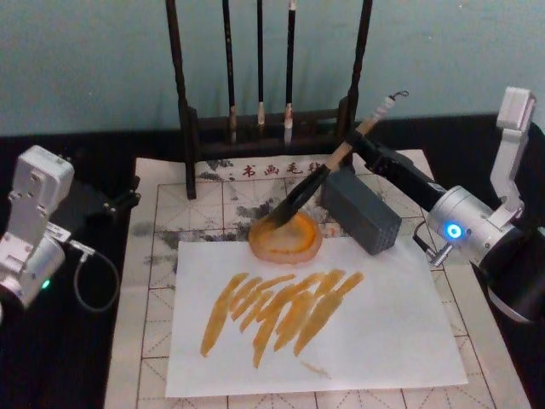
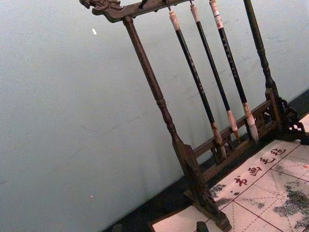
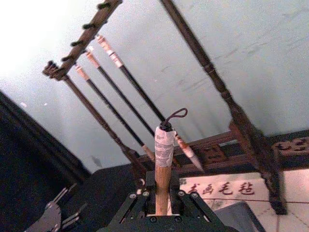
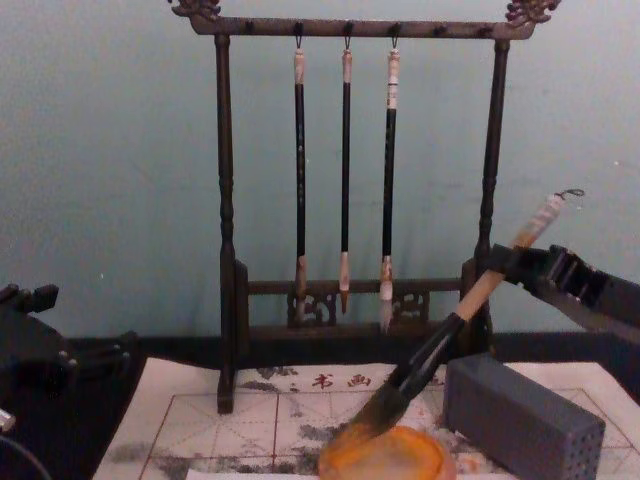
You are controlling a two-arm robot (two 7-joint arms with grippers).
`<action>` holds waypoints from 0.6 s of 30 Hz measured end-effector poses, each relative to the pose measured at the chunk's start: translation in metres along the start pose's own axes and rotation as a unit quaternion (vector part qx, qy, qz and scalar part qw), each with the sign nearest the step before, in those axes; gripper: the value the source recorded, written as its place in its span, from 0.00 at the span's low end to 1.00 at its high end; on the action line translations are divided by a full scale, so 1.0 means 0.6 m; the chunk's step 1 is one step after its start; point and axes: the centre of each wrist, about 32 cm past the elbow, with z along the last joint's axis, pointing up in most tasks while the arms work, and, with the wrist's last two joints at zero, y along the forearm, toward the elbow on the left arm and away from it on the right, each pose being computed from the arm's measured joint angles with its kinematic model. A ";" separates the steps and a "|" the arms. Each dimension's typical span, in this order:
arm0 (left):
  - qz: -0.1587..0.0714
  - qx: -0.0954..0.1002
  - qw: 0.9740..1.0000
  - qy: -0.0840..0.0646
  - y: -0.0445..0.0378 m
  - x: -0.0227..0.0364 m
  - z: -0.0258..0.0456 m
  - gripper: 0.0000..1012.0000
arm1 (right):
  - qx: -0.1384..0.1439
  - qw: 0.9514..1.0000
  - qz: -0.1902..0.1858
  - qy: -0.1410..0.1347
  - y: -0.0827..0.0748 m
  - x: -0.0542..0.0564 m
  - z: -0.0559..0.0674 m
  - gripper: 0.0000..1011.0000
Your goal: Pick up the brush from the inkstone, write on the paper, then place the brush back to its original position.
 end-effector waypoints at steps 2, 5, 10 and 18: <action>0.000 0.000 1.000 0.000 0.000 0.0000 0.000 0.99 | 0.005 1.000 -0.010 0.004 -0.004 -0.002 -0.002 0.18; 0.000 0.000 1.000 0.000 0.000 0.0000 0.000 0.99 | 0.007 1.000 -0.021 0.008 -0.009 -0.005 -0.006 0.18; 0.000 0.000 1.000 0.000 0.000 0.0000 0.000 0.99 | 0.007 0.999 -0.033 0.013 -0.014 -0.008 -0.011 0.18; 0.000 0.000 1.000 0.000 0.000 0.0000 0.000 0.99 | 0.014 0.998 -0.052 0.022 -0.018 -0.008 -0.018 0.18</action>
